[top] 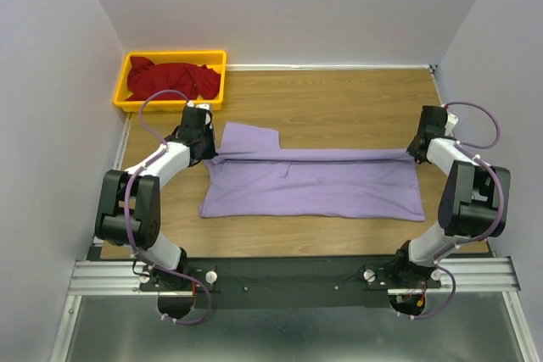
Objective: Fold and stack the t-shirts
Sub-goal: Fold the tshirt
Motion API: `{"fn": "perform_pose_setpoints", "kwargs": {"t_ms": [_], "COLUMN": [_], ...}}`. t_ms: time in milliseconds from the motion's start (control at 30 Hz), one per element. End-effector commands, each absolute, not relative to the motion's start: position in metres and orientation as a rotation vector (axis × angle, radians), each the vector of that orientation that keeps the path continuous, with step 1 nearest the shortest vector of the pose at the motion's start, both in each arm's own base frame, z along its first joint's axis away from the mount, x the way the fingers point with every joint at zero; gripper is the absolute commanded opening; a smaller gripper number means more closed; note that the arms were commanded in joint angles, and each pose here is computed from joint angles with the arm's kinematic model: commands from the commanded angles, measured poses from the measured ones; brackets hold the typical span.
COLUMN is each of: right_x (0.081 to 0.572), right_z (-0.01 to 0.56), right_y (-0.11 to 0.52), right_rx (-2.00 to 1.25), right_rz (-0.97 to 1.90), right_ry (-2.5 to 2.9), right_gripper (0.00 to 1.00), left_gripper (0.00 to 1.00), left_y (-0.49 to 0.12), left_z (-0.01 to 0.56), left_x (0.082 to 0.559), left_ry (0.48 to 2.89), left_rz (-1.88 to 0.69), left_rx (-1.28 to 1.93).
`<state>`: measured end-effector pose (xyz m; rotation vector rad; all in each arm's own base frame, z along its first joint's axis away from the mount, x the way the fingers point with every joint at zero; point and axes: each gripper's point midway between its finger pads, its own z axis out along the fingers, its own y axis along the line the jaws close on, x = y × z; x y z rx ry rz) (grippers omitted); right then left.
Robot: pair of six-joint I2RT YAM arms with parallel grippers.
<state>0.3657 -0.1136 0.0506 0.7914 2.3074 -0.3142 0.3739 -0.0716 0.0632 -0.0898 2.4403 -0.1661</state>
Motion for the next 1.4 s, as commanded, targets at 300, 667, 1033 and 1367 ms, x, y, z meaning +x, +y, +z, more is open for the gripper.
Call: {"fn": "perform_pose_setpoints", "kwargs": {"t_ms": [300, 667, 1033, 1367], "right_x": [0.341, 0.346, 0.419, 0.439], "right_z": [0.037, 0.055, 0.127, 0.099], "right_y": [-0.138, -0.125, 0.064, 0.266], "right_rx": [0.919, 0.934, 0.347, -0.074], "right_rz": [-0.482, -0.368, 0.356, 0.855], "right_ry": [2.276, 2.264, 2.271, 2.321], "right_gripper": [0.02, 0.52, 0.52, 0.5], "left_gripper": [0.0, 0.44, 0.65, 0.79], "left_y": [-0.062, -0.071, -0.067, -0.054], "left_z": [0.037, 0.046, 0.109, 0.193], "left_x": [0.355, 0.357, 0.365, 0.33], "left_ry": [2.513, 2.495, 2.327, 1.991], "left_rz": [-0.135, -0.184, -0.183, -0.22], "left_rx": [-0.126, -0.106, -0.171, -0.175]}}
